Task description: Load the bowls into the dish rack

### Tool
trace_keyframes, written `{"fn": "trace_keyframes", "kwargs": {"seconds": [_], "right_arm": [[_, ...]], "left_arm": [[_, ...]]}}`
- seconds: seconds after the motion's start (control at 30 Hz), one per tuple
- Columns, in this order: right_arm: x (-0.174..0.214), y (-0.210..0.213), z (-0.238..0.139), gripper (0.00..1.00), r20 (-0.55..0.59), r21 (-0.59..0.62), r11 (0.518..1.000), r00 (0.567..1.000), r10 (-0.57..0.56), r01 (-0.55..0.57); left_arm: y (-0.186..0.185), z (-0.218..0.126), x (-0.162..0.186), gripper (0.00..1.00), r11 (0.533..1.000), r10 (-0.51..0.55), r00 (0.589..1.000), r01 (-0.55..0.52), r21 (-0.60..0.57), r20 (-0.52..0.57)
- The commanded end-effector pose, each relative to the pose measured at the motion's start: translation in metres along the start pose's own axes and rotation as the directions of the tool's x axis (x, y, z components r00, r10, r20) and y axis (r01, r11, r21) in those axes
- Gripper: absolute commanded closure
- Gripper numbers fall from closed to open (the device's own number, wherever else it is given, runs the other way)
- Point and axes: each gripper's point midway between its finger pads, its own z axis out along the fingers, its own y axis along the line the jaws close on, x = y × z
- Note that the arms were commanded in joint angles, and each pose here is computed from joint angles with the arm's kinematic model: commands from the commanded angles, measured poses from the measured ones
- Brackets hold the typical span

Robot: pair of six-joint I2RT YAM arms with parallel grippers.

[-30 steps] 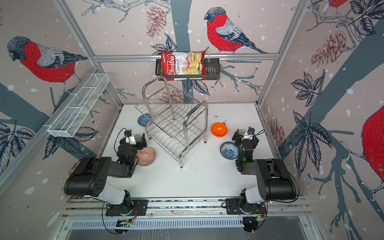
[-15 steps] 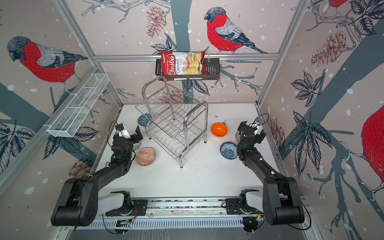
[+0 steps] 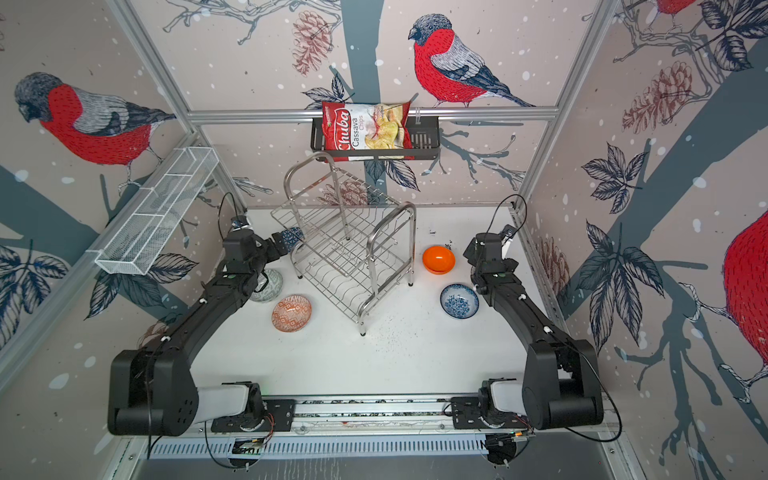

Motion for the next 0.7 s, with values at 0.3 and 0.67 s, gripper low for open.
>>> {"fn": "trace_keyframes", "kwargs": {"seconds": [0.3,0.67], "right_arm": [[0.071,0.078,-0.069,0.00,-0.311,-0.214,0.969,0.949,0.055,-0.127],[0.126,0.133,-0.127,0.00,-0.429,-0.338,0.900,0.896,0.113,-0.276]], "left_arm": [[0.003,-0.043,0.064,0.01,0.961,-0.272,0.947,0.276,-0.001,-0.171],[-0.021,-0.083,0.123,0.01,0.930,-0.313,0.877,0.360,0.070,-0.364]]}}
